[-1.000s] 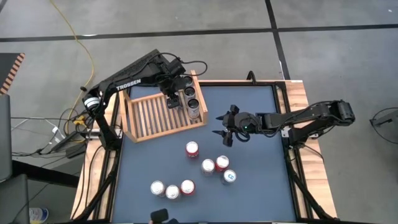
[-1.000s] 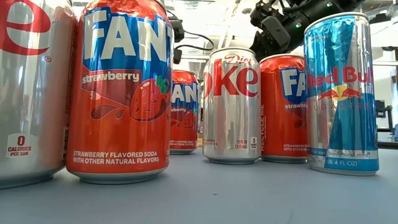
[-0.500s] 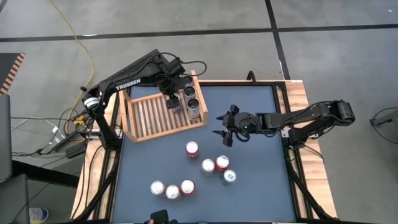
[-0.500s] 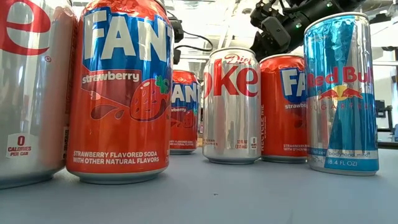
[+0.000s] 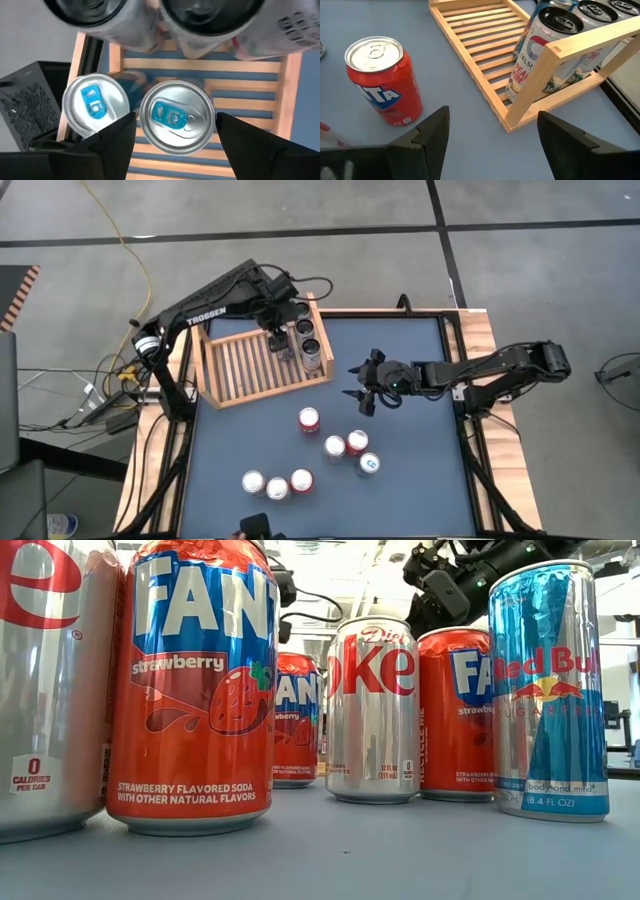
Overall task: Place canned beverage on shelf
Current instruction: Put the left blue soda can on the shelf aligned with the other blue soda can
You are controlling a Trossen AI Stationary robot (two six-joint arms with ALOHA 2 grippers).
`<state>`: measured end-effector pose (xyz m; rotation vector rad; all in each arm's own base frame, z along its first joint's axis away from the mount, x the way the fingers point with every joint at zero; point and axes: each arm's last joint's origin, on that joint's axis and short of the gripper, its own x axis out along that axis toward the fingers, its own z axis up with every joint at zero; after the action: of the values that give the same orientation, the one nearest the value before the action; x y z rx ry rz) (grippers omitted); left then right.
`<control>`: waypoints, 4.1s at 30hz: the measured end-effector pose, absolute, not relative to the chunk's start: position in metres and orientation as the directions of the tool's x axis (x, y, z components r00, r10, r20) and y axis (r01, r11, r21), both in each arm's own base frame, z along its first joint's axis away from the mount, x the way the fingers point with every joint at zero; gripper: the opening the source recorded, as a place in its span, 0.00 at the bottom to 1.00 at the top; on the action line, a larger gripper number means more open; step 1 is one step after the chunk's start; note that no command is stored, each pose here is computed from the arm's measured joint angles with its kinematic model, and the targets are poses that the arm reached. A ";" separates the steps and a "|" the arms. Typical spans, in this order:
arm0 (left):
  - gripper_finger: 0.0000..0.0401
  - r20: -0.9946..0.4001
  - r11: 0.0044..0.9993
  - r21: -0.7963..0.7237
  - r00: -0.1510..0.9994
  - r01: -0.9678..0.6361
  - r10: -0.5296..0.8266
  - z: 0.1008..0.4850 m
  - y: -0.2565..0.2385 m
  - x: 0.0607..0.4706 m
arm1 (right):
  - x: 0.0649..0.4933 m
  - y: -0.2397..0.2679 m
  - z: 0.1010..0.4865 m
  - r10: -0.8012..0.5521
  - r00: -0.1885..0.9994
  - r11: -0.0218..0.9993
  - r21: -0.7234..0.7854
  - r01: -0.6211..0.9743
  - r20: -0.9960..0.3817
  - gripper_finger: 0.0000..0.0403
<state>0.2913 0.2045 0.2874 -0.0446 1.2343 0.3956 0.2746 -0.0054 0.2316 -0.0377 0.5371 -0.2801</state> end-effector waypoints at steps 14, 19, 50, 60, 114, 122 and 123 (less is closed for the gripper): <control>0.68 -0.927 0.928 0.205 0.241 -0.312 0.286 0.287 0.195 0.295 | 0.275 -0.005 0.232 -0.273 0.823 0.961 -0.108 0.253 -0.499 0.69; 0.68 -0.928 0.927 0.205 0.237 -0.315 0.286 0.287 0.195 0.295 | 0.275 -0.005 0.232 -0.273 0.823 0.961 -0.108 0.254 -0.498 0.69; 0.16 -0.941 0.979 0.100 0.305 -0.176 0.151 0.309 0.126 0.324 | 0.273 -0.005 0.229 -0.273 0.806 0.961 -0.116 0.250 -0.526 0.69; 0.00 -0.944 0.962 0.056 0.301 -0.268 0.139 0.282 0.160 0.311 | 0.271 -0.005 0.226 -0.271 0.788 0.962 -0.119 0.247 -0.553 0.69; 0.00 -0.933 0.943 0.076 0.311 -0.323 0.182 0.255 0.159 0.315 | 0.271 -0.005 0.226 -0.272 0.788 0.961 -0.113 0.252 -0.553 0.69; 0.00 -0.926 0.941 0.160 0.285 -0.299 0.248 0.256 0.139 0.324 | 0.271 -0.005 0.226 -0.272 0.785 0.961 -0.111 0.253 -0.556 0.69; 0.00 -0.925 0.938 0.170 0.280 -0.301 0.257 0.256 0.139 0.324 | 0.271 -0.005 0.226 -0.272 0.783 0.961 -0.112 0.253 -0.559 0.69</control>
<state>0.3242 0.1385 0.2555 -0.0407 1.2317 0.3741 0.2707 -0.0048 0.2256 -0.0313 0.6080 -0.2832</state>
